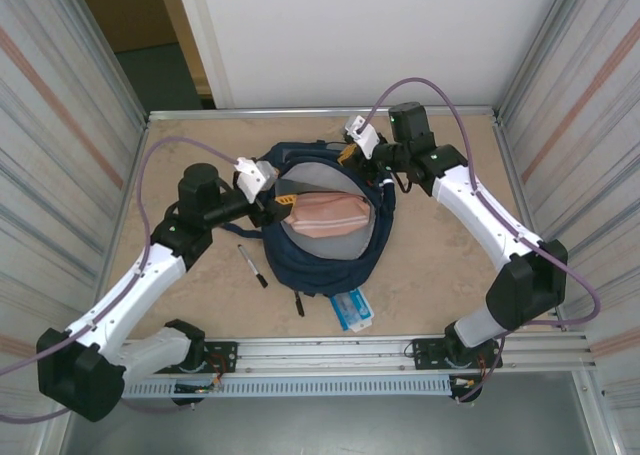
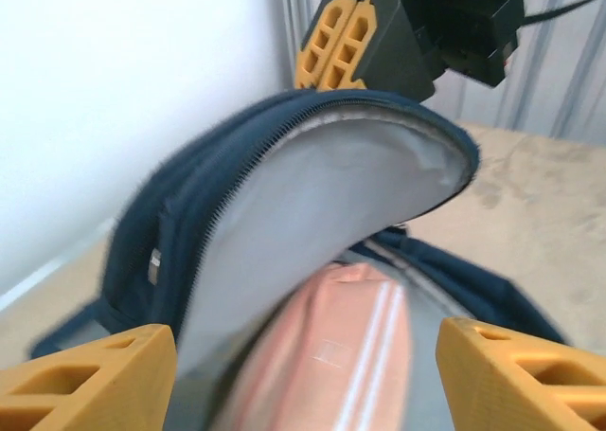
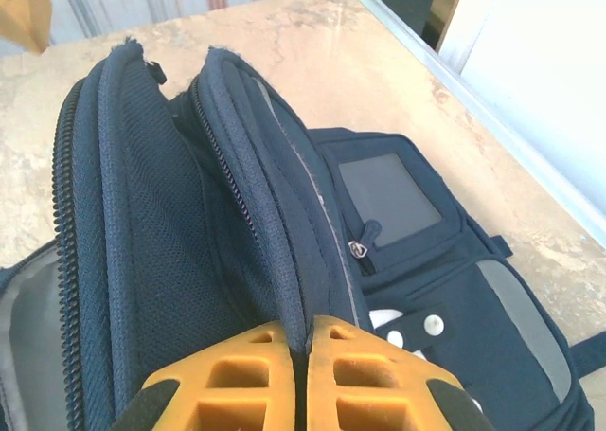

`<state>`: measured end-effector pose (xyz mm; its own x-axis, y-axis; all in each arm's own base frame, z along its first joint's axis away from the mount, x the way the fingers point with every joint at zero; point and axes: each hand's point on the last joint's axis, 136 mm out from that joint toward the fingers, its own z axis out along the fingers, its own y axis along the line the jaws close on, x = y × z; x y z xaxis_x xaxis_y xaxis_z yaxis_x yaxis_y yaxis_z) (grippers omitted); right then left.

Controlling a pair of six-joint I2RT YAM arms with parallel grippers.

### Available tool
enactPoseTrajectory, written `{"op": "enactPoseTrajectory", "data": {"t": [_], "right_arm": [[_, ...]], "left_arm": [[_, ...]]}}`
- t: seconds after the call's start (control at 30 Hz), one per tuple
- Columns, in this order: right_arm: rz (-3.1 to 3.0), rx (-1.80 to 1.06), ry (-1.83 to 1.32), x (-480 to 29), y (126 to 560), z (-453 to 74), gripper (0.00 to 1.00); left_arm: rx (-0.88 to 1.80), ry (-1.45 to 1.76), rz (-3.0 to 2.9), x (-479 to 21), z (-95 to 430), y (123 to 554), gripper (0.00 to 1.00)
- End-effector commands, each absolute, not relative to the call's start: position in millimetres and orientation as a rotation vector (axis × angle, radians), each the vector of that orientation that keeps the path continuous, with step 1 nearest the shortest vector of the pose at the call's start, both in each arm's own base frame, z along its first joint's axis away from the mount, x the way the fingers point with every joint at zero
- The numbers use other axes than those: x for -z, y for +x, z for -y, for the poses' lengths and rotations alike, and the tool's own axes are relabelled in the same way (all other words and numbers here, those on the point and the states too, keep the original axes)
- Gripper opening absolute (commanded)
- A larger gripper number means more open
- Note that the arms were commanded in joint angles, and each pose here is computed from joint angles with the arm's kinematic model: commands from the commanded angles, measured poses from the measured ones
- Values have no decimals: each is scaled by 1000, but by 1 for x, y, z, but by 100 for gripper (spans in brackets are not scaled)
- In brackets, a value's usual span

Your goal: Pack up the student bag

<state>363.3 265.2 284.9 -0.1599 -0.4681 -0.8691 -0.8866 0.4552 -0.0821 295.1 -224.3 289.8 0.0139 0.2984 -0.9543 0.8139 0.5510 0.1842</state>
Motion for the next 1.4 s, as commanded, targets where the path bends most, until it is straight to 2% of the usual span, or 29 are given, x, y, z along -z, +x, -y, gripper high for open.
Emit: {"op": "enactPoseTrajectory", "data": {"t": [0.0, 0.3, 0.47, 0.53, 0.63, 0.67, 0.73, 0.77, 0.8, 0.83, 0.9, 1.0, 1.07, 1.27, 1.37], "right_arm": [[-1596, -554, -1135, -342, 377, -267, 0], [-1574, -608, -1190, -340, 367, -271, 0], [-1579, -632, -1223, -331, 359, -271, 0], [-1570, -648, -1237, -327, 356, -273, 0], [-1580, -663, -1244, -320, 357, -277, 0], [-1590, -659, -1239, -320, 357, -278, 0], [-1600, -653, -1241, -317, 355, -281, 0], [-1601, -652, -1237, -316, 354, -282, 0], [-1607, -649, -1230, -314, 355, -282, 1], [-1619, -649, -1218, -312, 355, -281, 1], [-1656, -645, -1184, -311, 355, -278, 10], [-1730, -600, -1065, -311, 356, -266, 37], [-1767, -558, -938, -317, 357, -251, 46], [-1912, -489, -569, -326, 350, -196, 55], [-1968, -532, -457, -313, 335, -181, 54]], "left_arm": [[272, 1127, -1451, -278, 224, 325, 73], [178, 1090, -1417, -285, 239, 383, 76], [140, 1084, -1390, -287, 233, 384, 75], [180, 1132, -1378, -282, 235, 381, 72], [230, 1166, -1351, -279, 244, 380, 60], [250, 1179, -1331, -278, 248, 379, 52], [260, 1196, -1302, -278, 256, 380, 31], [262, 1199, -1297, -279, 260, 382, 13], [270, 1204, -1291, -281, 263, 382, 3], [281, 1208, -1281, -284, 267, 382, 0], [301, 1193, -1261, -293, 270, 383, 0], [307, 1106, -1267, -314, 271, 402, 0], [350, 1060, -1309, -331, 273, 416, 0], [354, 890, -1398, -361, 275, 456, 0], [313, 844, -1426, -366, 280, 466, 0]]}}
